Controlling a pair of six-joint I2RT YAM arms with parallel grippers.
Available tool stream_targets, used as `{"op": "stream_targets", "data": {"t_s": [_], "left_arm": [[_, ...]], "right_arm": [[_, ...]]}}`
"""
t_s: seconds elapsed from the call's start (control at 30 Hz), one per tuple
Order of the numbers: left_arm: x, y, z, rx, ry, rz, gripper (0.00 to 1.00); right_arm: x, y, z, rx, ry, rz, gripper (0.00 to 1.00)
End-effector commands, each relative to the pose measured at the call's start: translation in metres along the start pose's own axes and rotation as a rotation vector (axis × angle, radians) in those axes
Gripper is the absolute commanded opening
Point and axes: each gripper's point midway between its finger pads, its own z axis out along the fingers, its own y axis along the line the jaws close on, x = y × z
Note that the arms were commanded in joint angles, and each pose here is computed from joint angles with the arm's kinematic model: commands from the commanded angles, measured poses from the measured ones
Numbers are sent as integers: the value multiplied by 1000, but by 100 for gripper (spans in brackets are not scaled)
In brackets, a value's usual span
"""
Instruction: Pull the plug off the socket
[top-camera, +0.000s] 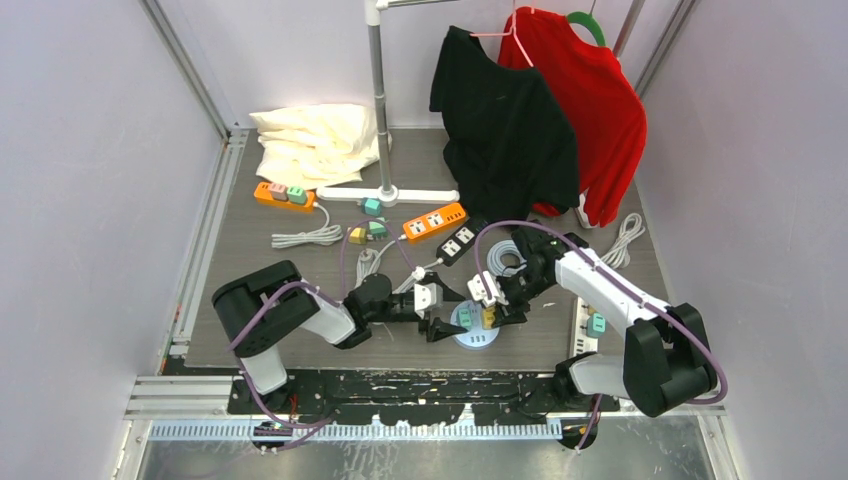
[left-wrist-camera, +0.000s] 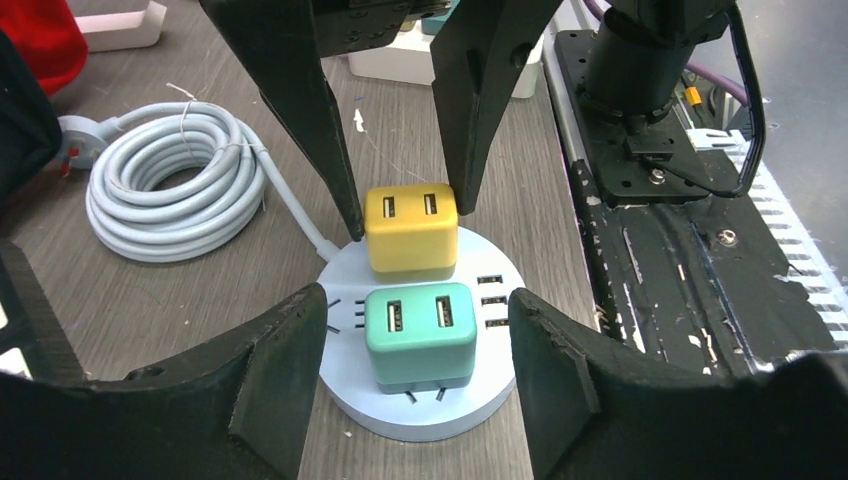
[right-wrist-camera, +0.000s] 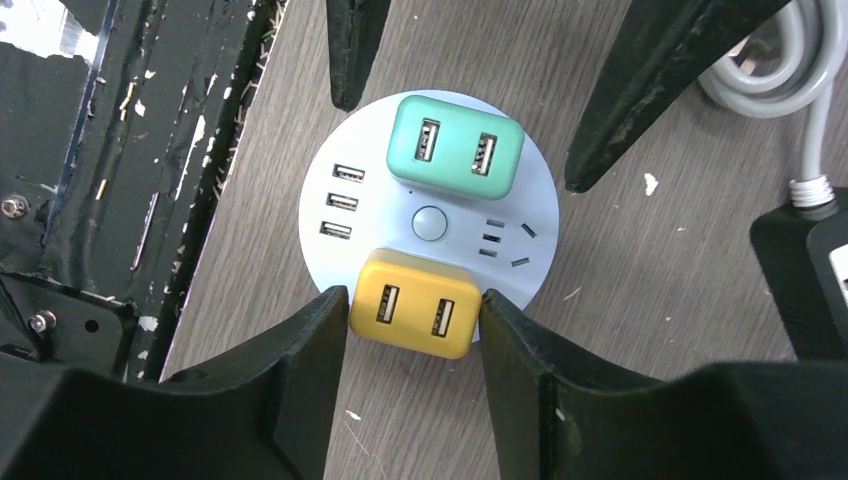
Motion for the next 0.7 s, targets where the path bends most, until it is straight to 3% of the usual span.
{"op": "stream_targets", "data": {"t_s": [0.0, 0.23, 0.67], "left_arm": [[-15, -1, 7, -11, -45, -17, 66], [-1, -1, 12, -84, 38, 10, 68], [6, 2, 20, -93, 74, 24, 66]], "right_arm": [[3, 7, 1, -5, 10, 27, 59], [1, 7, 3, 9, -8, 57, 74], [-3, 1, 5, 34, -29, 90, 65]]}}
